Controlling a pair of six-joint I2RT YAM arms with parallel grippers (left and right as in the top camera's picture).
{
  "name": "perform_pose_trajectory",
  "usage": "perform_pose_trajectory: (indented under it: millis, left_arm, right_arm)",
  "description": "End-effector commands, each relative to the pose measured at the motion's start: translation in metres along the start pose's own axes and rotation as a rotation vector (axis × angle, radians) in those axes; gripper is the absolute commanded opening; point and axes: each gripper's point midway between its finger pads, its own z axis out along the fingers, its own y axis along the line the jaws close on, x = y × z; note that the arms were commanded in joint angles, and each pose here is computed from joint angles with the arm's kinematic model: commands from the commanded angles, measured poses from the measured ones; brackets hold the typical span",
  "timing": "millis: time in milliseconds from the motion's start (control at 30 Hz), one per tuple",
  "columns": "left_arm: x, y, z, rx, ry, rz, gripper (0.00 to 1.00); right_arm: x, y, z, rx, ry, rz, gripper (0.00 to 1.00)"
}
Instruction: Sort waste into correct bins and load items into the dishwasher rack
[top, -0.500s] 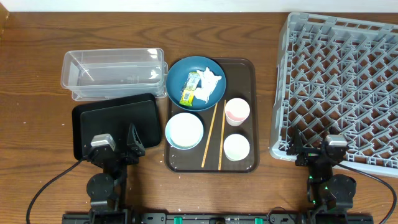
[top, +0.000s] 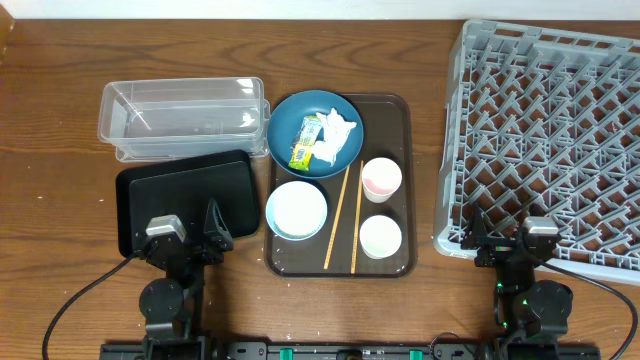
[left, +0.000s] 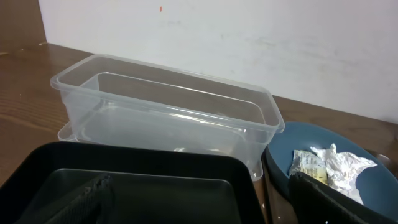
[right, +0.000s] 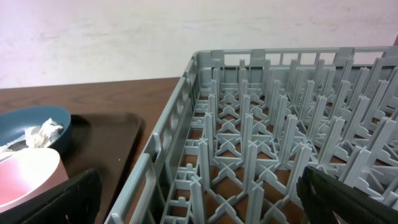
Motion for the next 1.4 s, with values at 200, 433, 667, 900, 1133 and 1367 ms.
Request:
perform_pose_trajectory:
  millis: [200,433,667,900,1133,1367]
  left_arm:
    - [0.016,0.004,0.002,-0.009,0.038,0.014,0.91]
    - [0.016,0.004,0.002,-0.009,0.038,0.014,0.92]
    - [0.016,0.004,0.002,-0.009,0.038,0.014,0.91]
    - [0.016,0.004,0.002,-0.009,0.038,0.014,0.92]
    - [0.016,0.004,0.002,-0.009,0.038,0.014,0.92]
    - [-0.001,-0.005,-0.001,0.023,0.014,-0.041,0.92]
  right_arm:
    - [0.0,0.004,0.0,-0.017,-0.002,-0.008,0.99]
    - [0.0,0.004,0.0,-0.017,-0.002,-0.008,0.99]
    - [0.0,0.004,0.0,-0.017,-0.002,-0.008,0.99]
    - [0.0,0.004,0.0,-0.017,-0.002,-0.008,0.99]
    - [-0.002,0.004,0.0,-0.017,-0.011,-0.007,0.99]
    - [-0.023,-0.004,-0.004,0.036,-0.061,0.001,0.99]
